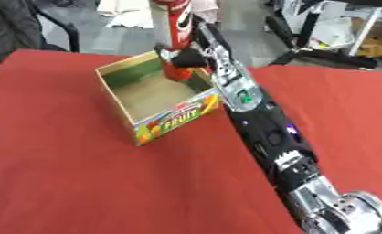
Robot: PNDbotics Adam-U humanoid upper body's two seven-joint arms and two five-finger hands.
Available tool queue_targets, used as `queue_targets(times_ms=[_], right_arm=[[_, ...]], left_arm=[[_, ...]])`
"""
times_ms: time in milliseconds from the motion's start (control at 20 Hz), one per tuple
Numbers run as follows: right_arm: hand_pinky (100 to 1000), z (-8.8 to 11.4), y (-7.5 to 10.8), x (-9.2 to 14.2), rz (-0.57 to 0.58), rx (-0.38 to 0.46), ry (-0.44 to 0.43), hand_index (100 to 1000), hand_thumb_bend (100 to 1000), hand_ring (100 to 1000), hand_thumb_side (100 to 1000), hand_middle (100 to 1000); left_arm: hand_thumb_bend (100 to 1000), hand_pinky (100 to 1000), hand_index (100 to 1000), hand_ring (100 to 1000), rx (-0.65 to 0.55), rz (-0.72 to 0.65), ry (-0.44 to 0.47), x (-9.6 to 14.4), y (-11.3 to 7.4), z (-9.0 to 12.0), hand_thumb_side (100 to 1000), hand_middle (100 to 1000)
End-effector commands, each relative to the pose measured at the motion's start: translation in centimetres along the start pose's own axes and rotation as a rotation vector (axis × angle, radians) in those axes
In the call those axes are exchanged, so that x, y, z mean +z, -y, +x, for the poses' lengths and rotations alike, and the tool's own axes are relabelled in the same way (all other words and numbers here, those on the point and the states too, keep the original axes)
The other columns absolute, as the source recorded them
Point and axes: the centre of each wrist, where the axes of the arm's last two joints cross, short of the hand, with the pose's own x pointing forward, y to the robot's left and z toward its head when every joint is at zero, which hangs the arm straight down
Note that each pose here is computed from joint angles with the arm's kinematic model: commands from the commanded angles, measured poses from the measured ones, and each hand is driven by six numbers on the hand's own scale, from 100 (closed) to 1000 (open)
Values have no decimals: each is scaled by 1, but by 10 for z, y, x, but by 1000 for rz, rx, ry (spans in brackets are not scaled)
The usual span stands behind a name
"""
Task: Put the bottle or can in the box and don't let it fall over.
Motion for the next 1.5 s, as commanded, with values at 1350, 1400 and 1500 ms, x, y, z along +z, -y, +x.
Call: queue_targets(times_ms=[1350, 1400, 1500], right_arm=[[982, -39, 126, 87, -77, 177, 95, 1000, 360, 896, 332, 924], [982, -44, 133, 101, -58, 196, 95, 1000, 364, 898, 327, 925], [980, -54, 145, 129, -43, 247, 78, 1000, 392, 904, 307, 928]], left_arm=[[483, 904, 893, 837, -45, 43, -41, 12, -15, -4, 793, 784], [483, 904, 893, 837, -48, 44, -43, 12, -15, -4, 793, 784], [482, 904, 893, 837, -53, 46, -46, 13, -17, -5, 794, 784]])
